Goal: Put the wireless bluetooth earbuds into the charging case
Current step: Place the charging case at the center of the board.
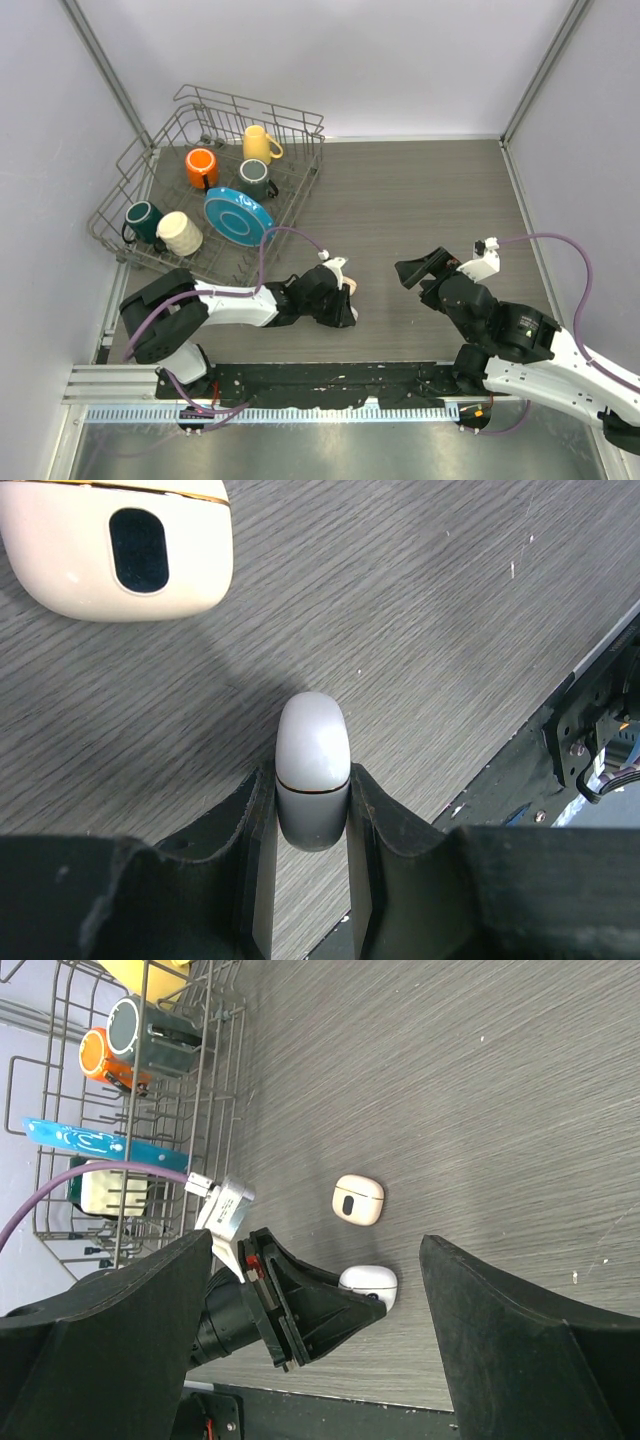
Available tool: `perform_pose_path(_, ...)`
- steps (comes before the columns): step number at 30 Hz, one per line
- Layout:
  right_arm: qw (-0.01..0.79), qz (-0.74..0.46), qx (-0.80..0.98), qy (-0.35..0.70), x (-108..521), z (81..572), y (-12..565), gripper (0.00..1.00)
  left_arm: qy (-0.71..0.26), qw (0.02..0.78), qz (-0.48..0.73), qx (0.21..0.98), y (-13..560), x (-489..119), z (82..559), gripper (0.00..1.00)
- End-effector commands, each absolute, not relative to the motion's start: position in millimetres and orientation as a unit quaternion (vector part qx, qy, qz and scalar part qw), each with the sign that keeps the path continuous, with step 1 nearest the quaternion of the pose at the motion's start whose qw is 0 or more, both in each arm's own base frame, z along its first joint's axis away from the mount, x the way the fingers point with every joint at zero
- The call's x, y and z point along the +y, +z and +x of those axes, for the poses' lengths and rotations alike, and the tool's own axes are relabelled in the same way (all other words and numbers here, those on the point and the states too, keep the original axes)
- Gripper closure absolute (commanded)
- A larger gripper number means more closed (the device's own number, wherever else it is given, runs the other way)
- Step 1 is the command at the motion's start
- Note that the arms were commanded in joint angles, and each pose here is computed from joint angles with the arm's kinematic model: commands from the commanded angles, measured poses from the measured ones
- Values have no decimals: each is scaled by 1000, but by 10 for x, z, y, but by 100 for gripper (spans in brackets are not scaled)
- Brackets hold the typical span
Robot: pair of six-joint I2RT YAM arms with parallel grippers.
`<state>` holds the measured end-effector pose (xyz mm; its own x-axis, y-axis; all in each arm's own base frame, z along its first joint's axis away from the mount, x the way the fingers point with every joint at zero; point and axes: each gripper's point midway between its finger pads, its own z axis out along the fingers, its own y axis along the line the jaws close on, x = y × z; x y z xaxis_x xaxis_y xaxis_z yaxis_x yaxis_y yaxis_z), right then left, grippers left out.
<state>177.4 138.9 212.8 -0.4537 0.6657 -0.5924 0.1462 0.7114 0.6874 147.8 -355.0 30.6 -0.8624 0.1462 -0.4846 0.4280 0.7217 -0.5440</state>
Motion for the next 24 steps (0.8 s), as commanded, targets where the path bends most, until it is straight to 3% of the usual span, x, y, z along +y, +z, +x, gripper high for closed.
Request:
perform_pose_path(1, 461, 264, 798, 285, 1393, 1804, 2132, 10, -321, 220, 158, 907, 331, -3477, 1503, 73)
perform_pose_path(6, 457, 264, 799, 287, 1413, 1801, 2103, 10, -302, 227, 163, 912, 341, -3401, 1527, 71)
perform_pose_path(24, 454, 264, 801, 286, 1411, 1791, 2056, 10, -269, 237, 161, 920, 317, -3313, 1590, 50)
